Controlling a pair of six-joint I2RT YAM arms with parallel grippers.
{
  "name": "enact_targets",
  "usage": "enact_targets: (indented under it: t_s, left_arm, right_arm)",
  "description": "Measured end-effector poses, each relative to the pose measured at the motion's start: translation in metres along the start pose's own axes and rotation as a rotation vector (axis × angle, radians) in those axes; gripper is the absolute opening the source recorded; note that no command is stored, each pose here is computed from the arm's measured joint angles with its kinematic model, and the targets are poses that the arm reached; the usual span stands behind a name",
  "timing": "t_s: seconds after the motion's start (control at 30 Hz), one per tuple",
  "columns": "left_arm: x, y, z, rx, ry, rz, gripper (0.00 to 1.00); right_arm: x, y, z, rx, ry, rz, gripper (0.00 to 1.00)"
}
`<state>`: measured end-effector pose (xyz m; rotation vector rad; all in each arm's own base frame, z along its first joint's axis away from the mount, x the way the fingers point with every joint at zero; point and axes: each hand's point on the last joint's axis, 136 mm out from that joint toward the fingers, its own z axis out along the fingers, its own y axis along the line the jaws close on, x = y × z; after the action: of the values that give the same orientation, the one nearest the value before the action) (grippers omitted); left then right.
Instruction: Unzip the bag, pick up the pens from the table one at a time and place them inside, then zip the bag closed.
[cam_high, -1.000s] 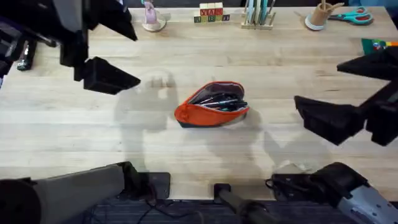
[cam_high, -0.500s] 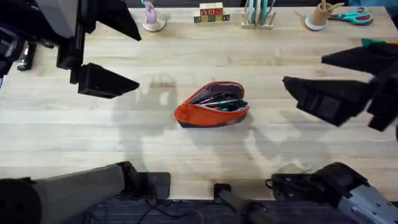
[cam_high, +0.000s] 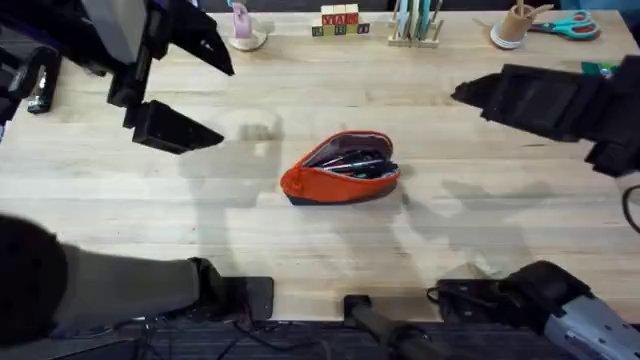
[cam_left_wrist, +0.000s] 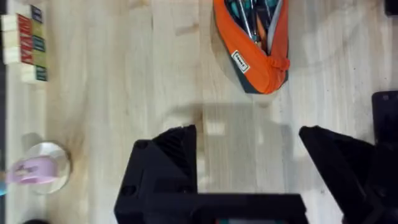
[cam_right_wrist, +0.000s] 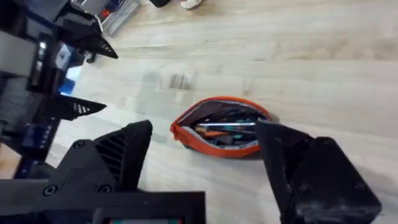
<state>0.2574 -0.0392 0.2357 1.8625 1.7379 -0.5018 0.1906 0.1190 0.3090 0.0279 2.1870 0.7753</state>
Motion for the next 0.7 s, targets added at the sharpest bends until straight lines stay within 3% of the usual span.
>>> enact_targets:
  t_s: [0.3, 0.4, 0.7]
  left_arm:
    - [0.018, 0.009, 0.019, 0.080, -0.042, -0.045, 0.994]
    - [0.022, 0.008, 0.026, 0.107, -0.059, -0.046, 0.995]
    - [0.031, -0.003, 0.042, 0.154, -0.087, -0.020, 0.995]
  right_arm:
    - [0.012, -0.008, 0.037, 0.045, 0.126, 0.106, 0.998]
    - [0.027, -0.005, 0.057, 0.025, 0.176, 0.109, 0.998]
    - [0.080, 0.046, 0.104, -0.102, 0.238, 0.089, 0.998]
